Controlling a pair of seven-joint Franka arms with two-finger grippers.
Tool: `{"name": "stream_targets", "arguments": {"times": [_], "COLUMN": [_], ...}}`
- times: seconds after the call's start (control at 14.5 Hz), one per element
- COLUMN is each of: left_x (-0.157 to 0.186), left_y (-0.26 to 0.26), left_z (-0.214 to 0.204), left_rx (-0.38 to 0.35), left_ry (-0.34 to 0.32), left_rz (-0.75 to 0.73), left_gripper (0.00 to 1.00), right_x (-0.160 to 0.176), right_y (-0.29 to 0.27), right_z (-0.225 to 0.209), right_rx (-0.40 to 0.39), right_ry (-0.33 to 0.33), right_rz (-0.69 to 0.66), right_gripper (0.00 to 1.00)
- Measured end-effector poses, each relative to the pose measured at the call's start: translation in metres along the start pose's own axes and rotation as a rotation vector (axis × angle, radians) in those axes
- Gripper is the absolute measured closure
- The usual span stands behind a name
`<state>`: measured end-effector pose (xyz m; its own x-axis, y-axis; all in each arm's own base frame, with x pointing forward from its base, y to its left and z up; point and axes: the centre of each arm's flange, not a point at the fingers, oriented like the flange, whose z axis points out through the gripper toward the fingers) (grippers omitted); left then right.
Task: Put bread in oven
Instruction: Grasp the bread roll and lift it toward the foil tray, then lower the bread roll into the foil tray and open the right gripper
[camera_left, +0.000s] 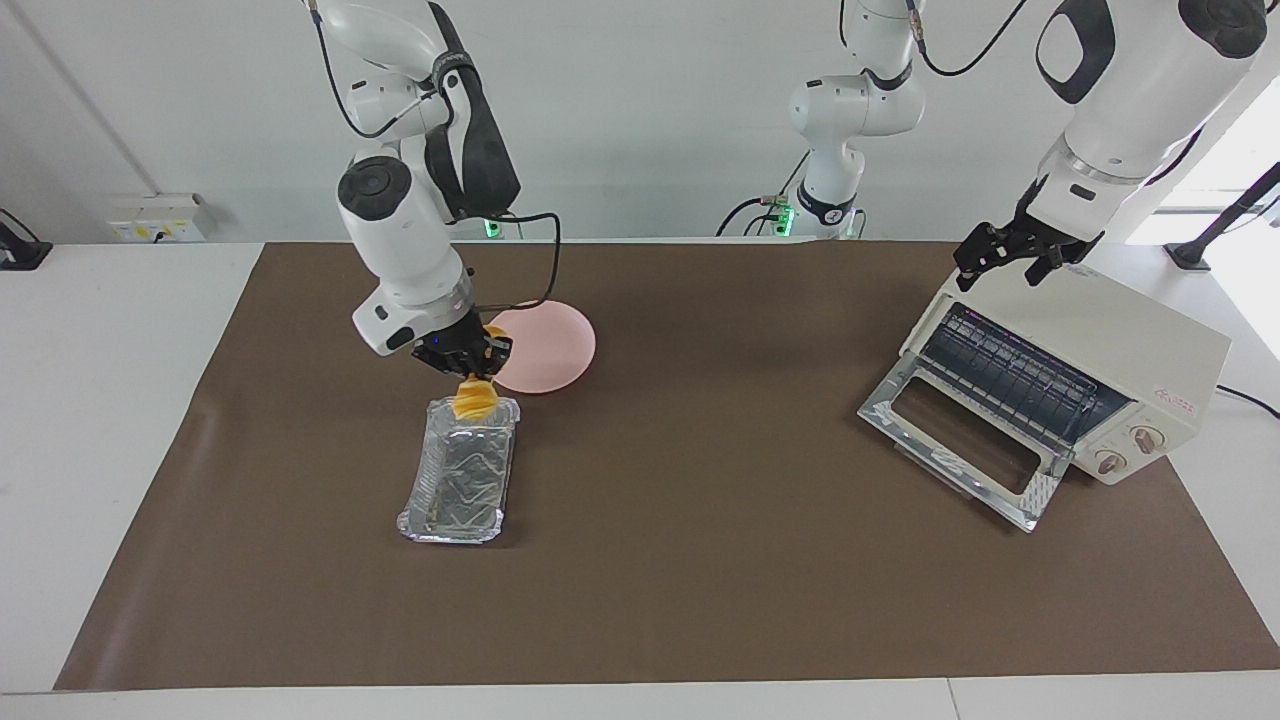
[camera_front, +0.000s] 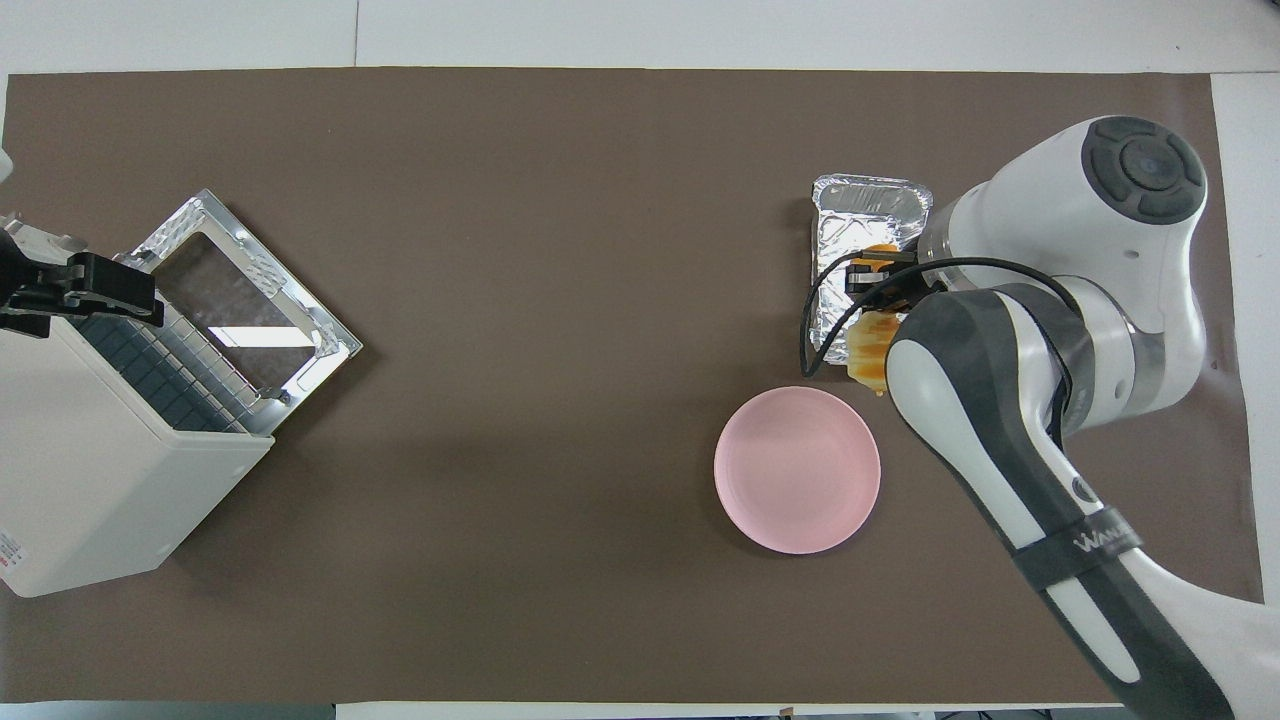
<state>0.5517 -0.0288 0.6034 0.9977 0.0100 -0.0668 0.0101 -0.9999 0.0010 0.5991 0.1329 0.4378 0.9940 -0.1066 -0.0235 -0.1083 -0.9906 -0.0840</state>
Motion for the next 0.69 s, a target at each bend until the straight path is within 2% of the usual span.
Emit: {"name": "stream_targets", "arguments": {"times": [0.34, 0.55, 0.69], "left_x": [0.000, 0.000, 0.000], "left_y": [0.000, 0.000, 0.000], "left_z": [0.000, 0.000, 0.000], "left_rx": [0.000, 0.000, 0.000], "left_ry": [0.000, 0.000, 0.000], "left_rz": [0.000, 0.000, 0.000], "left_gripper": [0.00, 0.00, 0.00], "right_x": [0.067, 0.090, 0.098], "right_y": [0.018, 0.030, 0.025], "right_z": [0.051, 0.084, 0.088], "right_rx": [-0.006, -0.010, -0.006], "right_ry": [-0.033, -0.057, -0.038], "right_rz": [-0.037, -0.051, -0.058], "right_gripper": [0.86, 0.86, 0.86]}}
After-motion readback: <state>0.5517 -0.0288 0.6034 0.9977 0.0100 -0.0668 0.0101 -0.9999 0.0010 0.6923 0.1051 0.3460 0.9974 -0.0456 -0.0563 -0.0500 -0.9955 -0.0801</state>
